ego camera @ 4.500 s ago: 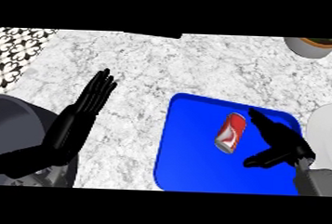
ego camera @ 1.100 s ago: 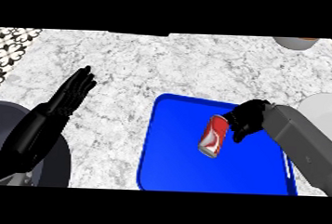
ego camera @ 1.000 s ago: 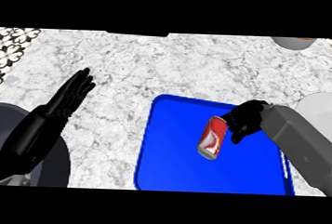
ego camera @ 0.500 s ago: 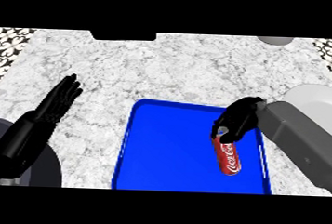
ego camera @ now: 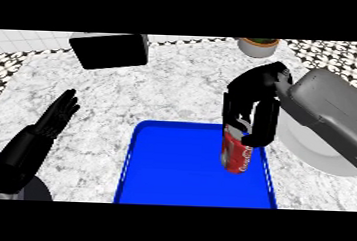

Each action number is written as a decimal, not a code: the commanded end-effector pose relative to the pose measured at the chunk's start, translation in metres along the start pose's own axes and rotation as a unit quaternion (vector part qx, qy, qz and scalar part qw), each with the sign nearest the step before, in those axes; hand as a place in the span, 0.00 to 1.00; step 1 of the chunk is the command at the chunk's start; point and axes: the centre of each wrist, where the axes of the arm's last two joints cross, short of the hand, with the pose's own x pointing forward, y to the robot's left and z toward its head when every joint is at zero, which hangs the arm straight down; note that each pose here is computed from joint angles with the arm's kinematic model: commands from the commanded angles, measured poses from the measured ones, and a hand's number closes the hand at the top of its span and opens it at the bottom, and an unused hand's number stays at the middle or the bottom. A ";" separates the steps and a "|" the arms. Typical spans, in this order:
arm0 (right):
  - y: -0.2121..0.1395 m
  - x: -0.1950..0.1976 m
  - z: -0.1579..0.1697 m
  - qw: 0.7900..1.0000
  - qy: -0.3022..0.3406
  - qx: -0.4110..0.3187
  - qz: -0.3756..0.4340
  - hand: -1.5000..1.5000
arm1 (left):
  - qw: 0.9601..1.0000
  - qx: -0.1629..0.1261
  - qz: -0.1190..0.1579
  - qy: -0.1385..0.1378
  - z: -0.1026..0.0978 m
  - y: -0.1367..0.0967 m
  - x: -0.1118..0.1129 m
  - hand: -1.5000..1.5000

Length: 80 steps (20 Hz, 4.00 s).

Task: Pick the can from the tray and place it in the plate

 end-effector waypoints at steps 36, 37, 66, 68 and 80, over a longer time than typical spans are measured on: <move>0.143 -0.056 0.251 0.759 -0.155 -0.612 0.160 1.00 | 0.996 0.066 -0.028 -0.052 0.005 0.026 -0.004 0.50; 0.147 -0.066 0.246 0.756 -0.163 -0.615 0.154 1.00 | 0.995 0.071 -0.032 -0.063 0.003 0.024 -0.002 0.50; 0.192 -0.349 0.081 0.732 -0.114 -0.666 0.088 0.00 | 0.995 -0.026 -0.043 -0.090 -0.061 -0.010 0.016 0.50; 0.174 -0.344 0.098 0.719 -0.146 -0.674 0.083 0.00 | 0.994 -0.033 -0.043 -0.093 -0.050 -0.009 0.001 0.50; 0.201 -0.361 0.107 0.714 -0.327 -0.599 -0.155 0.00 | 0.995 -0.024 -0.041 -0.089 -0.054 0.007 0.019 0.50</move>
